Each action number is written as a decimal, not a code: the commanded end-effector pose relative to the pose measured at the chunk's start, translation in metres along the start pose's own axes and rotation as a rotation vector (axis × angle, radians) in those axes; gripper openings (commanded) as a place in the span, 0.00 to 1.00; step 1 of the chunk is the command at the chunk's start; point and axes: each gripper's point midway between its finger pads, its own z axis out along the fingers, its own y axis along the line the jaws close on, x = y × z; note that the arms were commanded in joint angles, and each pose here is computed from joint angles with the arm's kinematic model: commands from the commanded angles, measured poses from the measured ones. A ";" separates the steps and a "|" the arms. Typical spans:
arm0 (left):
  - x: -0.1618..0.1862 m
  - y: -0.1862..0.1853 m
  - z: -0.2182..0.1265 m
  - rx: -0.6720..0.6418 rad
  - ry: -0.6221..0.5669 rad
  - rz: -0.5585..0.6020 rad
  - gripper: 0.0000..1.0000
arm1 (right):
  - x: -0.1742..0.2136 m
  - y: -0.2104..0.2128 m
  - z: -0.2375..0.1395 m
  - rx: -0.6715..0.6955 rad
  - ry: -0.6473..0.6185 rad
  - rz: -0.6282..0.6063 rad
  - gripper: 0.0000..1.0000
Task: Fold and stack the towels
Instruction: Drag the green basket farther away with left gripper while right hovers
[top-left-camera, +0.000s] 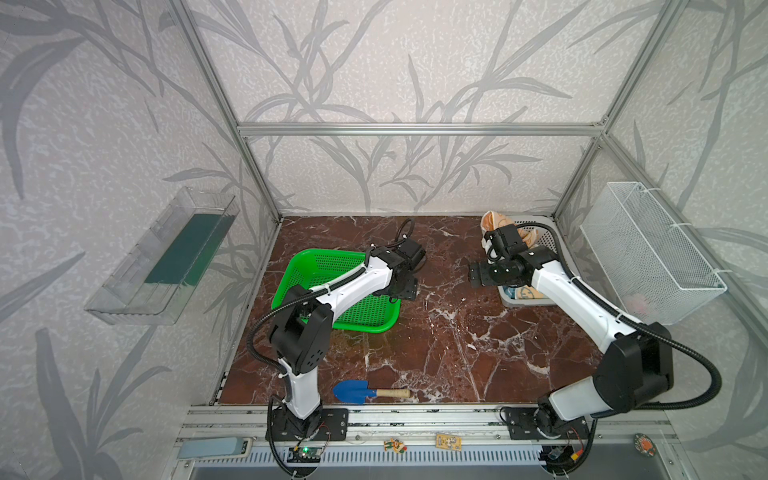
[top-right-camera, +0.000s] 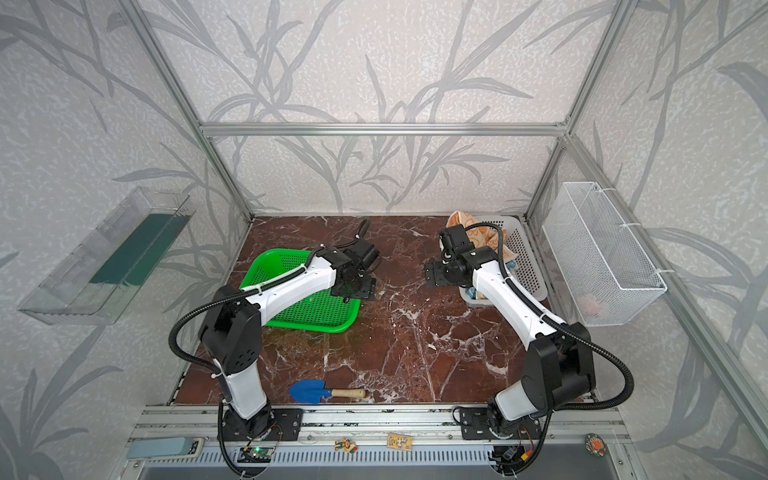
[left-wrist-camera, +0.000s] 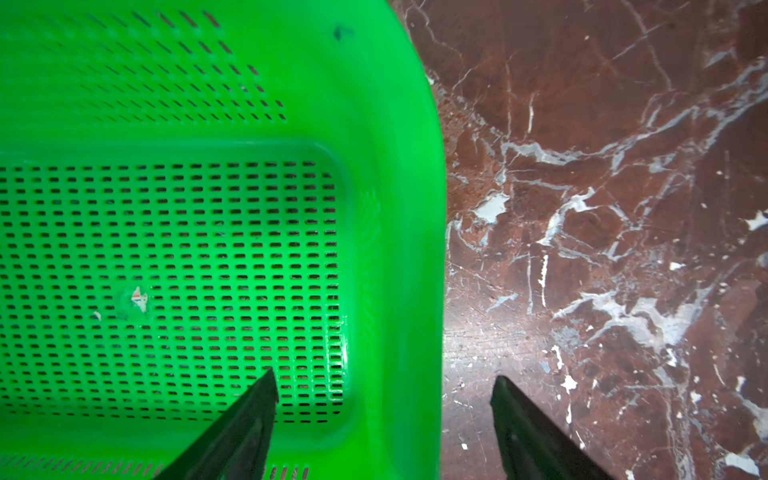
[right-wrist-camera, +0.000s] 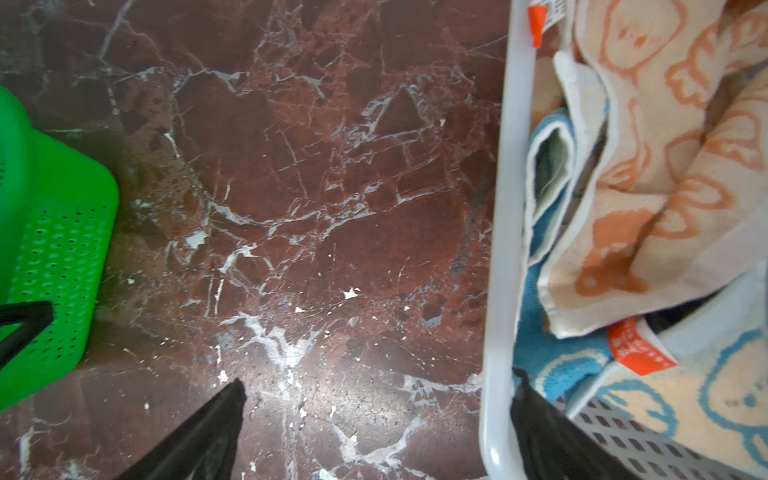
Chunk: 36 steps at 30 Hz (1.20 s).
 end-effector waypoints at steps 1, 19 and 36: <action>0.009 0.019 0.002 -0.112 0.055 0.037 0.73 | -0.007 0.014 -0.012 -0.070 -0.053 0.003 0.99; -0.018 0.055 0.003 -0.361 0.058 0.180 0.08 | -0.005 0.033 0.002 -0.128 -0.025 0.029 0.99; -0.153 0.122 0.018 -0.505 -0.060 0.086 0.00 | -0.037 0.054 0.002 -0.165 -0.061 -0.033 0.99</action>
